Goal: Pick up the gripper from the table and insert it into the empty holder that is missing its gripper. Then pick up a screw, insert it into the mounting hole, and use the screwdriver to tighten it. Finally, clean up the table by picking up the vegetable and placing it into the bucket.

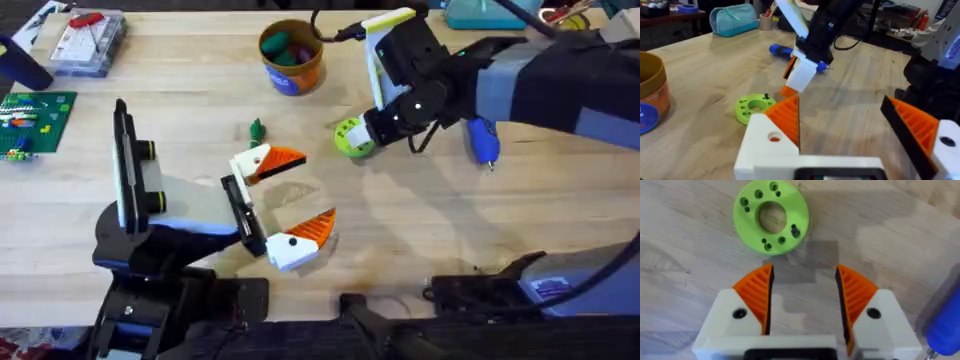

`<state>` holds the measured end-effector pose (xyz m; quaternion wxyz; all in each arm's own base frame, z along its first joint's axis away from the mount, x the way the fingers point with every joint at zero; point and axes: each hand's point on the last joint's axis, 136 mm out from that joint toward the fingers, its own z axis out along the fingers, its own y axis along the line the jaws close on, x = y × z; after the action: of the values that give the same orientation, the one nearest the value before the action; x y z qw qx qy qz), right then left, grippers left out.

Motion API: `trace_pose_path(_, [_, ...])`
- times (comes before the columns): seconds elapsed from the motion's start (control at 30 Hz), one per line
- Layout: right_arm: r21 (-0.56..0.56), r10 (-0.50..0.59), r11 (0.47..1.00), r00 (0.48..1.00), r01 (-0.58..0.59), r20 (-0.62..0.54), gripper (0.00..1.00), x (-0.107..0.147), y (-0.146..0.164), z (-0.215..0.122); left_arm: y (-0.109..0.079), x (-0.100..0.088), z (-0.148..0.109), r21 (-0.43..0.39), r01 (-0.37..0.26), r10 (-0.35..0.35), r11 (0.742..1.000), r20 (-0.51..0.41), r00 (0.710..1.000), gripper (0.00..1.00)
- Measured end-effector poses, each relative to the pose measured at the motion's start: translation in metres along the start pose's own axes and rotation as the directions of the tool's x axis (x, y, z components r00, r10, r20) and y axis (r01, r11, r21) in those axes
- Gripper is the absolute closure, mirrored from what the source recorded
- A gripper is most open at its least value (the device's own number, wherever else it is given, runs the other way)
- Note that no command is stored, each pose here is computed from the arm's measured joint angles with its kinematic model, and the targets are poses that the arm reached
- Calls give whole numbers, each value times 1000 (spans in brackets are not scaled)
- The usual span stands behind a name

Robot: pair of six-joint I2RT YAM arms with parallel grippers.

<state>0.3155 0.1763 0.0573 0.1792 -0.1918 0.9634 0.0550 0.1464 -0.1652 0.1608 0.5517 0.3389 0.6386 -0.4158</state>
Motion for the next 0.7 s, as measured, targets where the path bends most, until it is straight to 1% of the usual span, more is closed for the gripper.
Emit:
trace_pose_path(0.2, [0,-1,1000,1000,1,4,341,-1,0,0,0,0,0,0,0,0,1000,0,1000,9])
trace_pose_path(0.27, [0,-5,1000,1000,5,3,378,-1,0,0,0,0,0,0,0,0,1000,0,1000,9])
trace_pose_path(0.37, [0,-11,1000,1000,11,3,488,-1,0,0,0,0,0,0,0,0,1000,0,1000,9])
trace_pose_path(0.4, [0,-12,1000,1000,12,2,509,-1,0,0,0,0,0,0,0,0,1000,0,1000,9])
trace_pose_path(0.6, [0,-14,1000,1000,14,3,571,-1,0,0,0,0,0,0,0,0,1000,0,1000,9])
trace_pose_path(0.7, [0,-14,1000,1000,14,3,620,-1,0,0,0,0,0,0,0,0,1000,0,1000,9])
